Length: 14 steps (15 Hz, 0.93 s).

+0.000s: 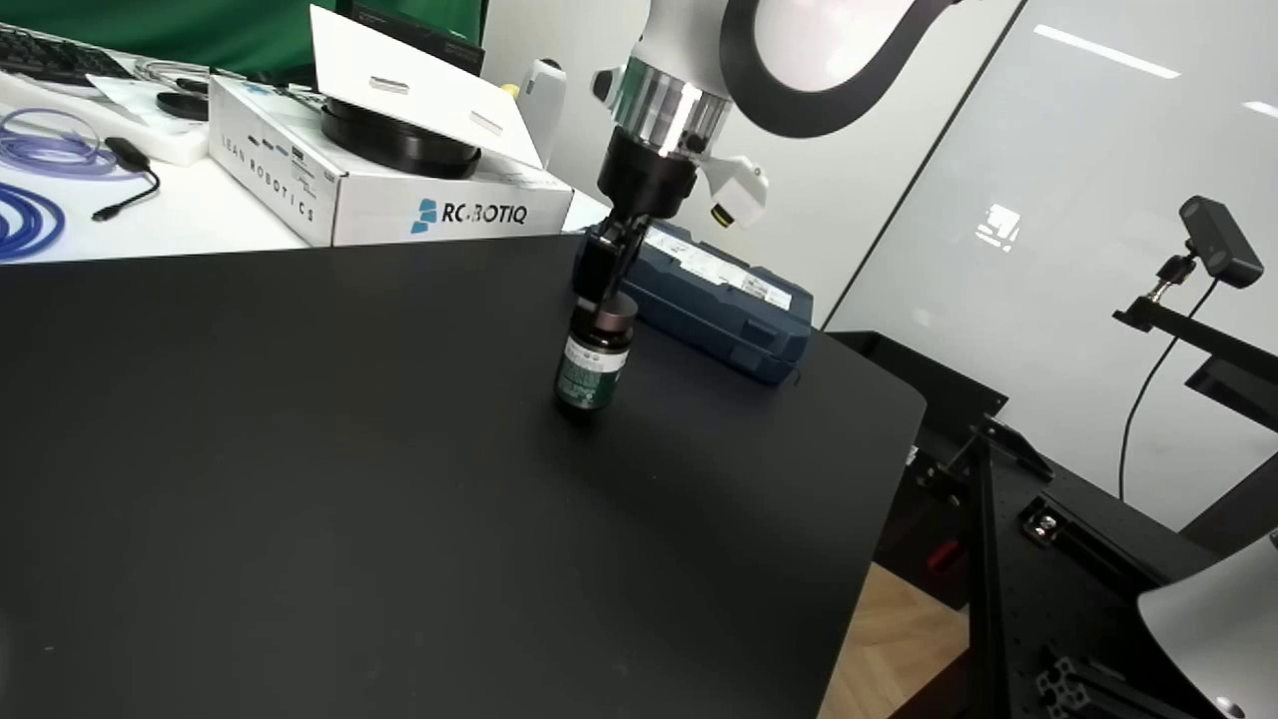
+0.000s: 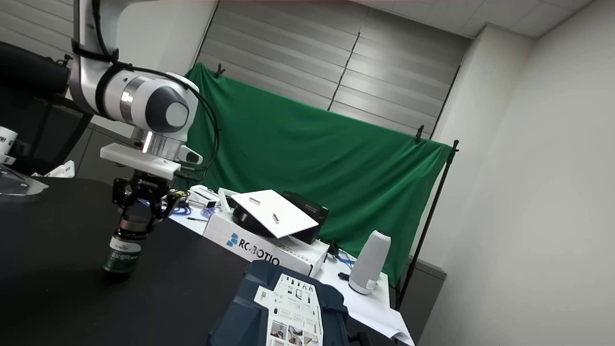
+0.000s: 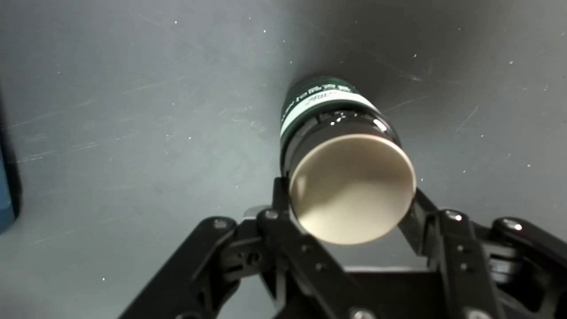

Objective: Remove the bottle from the box and put it on the table

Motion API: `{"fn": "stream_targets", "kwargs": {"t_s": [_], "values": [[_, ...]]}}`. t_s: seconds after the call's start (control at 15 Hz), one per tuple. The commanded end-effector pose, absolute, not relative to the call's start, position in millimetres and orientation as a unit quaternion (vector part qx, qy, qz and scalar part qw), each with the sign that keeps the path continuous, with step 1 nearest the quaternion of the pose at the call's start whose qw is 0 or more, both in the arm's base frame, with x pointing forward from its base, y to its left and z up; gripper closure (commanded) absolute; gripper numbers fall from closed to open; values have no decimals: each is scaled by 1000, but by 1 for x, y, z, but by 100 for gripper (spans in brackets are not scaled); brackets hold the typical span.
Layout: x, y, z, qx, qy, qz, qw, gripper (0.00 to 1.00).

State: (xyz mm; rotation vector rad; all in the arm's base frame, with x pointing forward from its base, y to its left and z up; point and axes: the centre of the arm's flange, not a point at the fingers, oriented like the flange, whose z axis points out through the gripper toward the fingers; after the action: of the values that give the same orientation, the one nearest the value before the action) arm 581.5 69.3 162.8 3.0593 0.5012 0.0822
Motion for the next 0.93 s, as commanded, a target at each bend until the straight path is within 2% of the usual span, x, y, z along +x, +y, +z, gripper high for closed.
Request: {"fn": "stream_targets", "kwargs": {"t_s": [0.0, 0.87], "values": [[577, 61, 163, 987, 151, 43, 19, 65], [574, 59, 162, 988, 146, 40, 14, 65]]}}
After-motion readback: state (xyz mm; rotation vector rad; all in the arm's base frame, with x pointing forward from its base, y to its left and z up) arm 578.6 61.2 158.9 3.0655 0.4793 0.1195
